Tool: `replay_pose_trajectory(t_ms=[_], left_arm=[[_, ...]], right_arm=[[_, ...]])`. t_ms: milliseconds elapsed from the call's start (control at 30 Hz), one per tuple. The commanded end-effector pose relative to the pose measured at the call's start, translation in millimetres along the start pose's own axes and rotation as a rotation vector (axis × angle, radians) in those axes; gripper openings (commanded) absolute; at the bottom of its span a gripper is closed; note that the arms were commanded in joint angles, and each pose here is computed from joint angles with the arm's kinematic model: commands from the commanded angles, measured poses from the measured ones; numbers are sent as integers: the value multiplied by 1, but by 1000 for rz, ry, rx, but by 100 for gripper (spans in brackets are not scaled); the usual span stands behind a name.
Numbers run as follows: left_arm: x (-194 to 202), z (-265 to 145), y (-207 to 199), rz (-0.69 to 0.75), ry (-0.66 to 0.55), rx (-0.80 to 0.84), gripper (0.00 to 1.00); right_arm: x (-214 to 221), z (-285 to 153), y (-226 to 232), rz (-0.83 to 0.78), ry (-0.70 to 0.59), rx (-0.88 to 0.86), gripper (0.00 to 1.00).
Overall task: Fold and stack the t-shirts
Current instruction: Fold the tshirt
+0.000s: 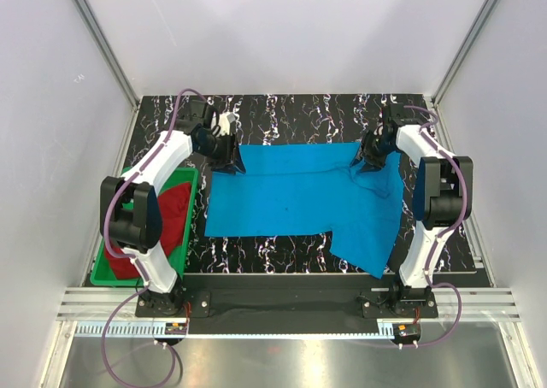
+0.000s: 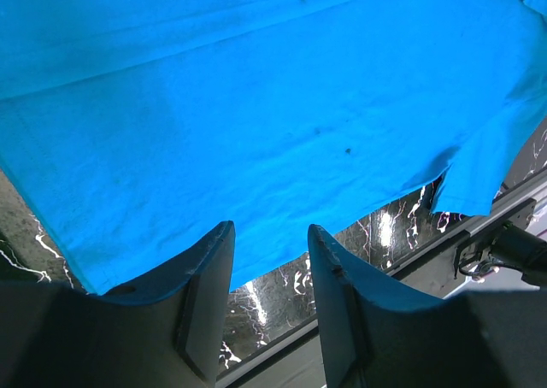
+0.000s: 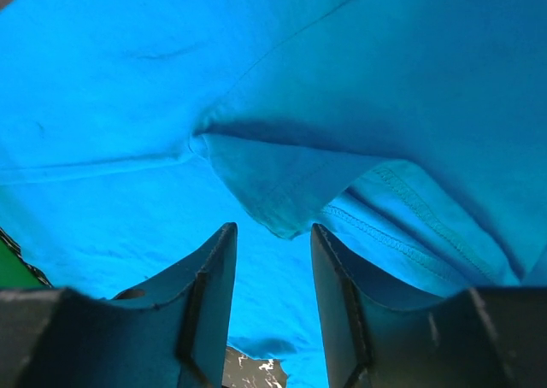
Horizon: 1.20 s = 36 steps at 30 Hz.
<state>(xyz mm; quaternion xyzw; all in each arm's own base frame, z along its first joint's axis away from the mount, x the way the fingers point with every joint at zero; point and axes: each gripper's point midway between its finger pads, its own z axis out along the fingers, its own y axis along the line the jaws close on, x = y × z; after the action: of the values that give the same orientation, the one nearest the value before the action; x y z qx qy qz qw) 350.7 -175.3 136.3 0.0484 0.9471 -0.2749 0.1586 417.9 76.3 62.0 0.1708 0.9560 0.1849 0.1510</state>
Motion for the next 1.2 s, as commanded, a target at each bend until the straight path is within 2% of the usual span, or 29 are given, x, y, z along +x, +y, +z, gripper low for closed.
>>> replay_pose_trajectory(t_ms=[0,167,433,600,667,700,767,933,1067,1133,1167], left_arm=[[-6,-7,-16,45,-35,55,45],[-7,-9,-13,52,-43,36,45],[-7,-10,-15,55,-41,45,45],[-7,-9,-15,53,-36,46,45],[-7,-10,-16,54,-39,46,45],[-7,-10,-15,54,-39,45,45],[-7,-9,-15,54,-37,47,45],[-6,-6,-14,52,-30,49,45],[-7,-2,-14,45,-23,58,45],[-6,0,-14,41,-17,66,45],[-5,2,-14,40,-9,66,45]], right_arm=[[-7,-3,8,-9,-30,-15,49],[-9,-3,10,-6,-57,-35,49],[-6,5,10,8,-37,-46,41],[-4,8,12,15,-24,-65,27],[-2,8,14,18,-19,-71,16],[0,7,15,20,-15,-76,4],[3,2,17,29,-6,-83,0],[18,-19,22,61,25,-80,1],[46,-18,33,133,97,-109,8],[71,-18,48,191,153,-168,22],[84,-19,57,193,178,-193,39]])
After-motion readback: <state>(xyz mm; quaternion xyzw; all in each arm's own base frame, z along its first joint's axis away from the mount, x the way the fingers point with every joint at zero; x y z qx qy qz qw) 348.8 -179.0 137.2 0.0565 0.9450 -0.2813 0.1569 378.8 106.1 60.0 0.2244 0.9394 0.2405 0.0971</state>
